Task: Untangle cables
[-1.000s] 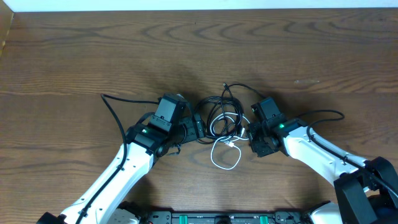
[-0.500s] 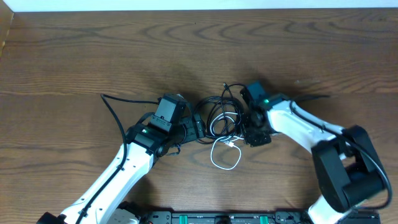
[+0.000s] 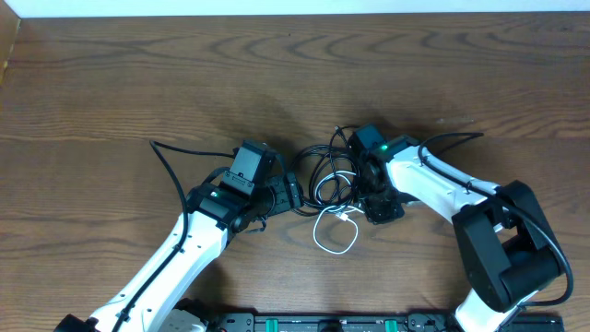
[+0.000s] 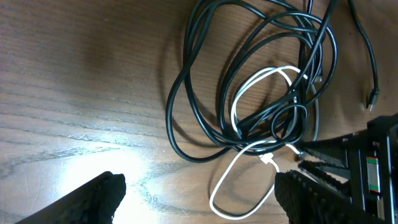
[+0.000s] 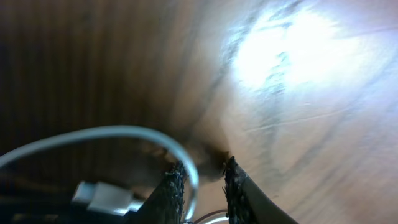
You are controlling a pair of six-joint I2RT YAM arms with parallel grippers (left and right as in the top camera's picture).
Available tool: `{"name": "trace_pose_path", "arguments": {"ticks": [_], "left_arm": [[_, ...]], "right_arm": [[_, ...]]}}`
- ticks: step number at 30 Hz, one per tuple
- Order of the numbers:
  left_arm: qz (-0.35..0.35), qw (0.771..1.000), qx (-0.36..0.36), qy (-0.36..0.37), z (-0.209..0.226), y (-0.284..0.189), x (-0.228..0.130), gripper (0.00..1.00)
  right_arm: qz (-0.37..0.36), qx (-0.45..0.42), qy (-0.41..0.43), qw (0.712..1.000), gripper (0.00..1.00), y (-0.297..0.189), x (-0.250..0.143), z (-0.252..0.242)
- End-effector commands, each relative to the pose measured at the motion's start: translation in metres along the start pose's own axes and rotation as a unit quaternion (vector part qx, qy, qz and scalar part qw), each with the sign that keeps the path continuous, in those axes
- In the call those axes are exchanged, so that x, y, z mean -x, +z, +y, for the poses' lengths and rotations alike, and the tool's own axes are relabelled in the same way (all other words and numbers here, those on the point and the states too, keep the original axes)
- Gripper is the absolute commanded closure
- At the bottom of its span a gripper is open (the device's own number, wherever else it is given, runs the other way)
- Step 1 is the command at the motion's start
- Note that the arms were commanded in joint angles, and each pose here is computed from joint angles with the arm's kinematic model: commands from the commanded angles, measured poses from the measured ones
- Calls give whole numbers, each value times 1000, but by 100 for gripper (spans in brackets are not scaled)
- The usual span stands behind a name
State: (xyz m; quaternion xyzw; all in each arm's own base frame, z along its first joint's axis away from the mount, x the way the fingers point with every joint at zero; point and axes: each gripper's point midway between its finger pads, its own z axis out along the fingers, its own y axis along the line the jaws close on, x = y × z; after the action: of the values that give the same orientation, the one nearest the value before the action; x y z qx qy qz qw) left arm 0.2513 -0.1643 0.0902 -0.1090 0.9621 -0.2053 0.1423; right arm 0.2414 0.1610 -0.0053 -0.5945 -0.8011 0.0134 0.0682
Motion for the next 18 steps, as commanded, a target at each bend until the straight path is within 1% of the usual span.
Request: {"name": "trace_pose_path", "arguments": {"ticks": [1, 2, 3, 4, 5, 12, 16, 18], "left_arm": [[-5, 1000, 5, 7, 0, -1, 3, 17], [-4, 1000, 5, 7, 0, -1, 3, 17], [-4, 1000, 6, 7, 0, -1, 3, 17], [-4, 1000, 6, 7, 0, -1, 3, 16], [-3, 1000, 7, 7, 1, -1, 3, 17], [-3, 1000, 7, 7, 1, -1, 3, 16], [-3, 1000, 7, 7, 1, -1, 3, 17], [-3, 1000, 7, 7, 1, -1, 3, 16]], "right_arm": [[-35, -27, -7, 999, 76, 31, 10, -5], [-35, -31, -7, 999, 77, 34, 9, -6], [-29, -45, -7, 999, 84, 41, 7, -9], [-23, -53, -12, 998, 95, 44, 6, -12], [-22, -58, -22, 998, 99, 47, 6, -13], [-34, -89, -81, 992, 99, 42, 13, -27], [-48, -63, -122, 989, 99, 12, 23, -15], [-64, -38, -152, 986, 99, -13, 28, -5]]}}
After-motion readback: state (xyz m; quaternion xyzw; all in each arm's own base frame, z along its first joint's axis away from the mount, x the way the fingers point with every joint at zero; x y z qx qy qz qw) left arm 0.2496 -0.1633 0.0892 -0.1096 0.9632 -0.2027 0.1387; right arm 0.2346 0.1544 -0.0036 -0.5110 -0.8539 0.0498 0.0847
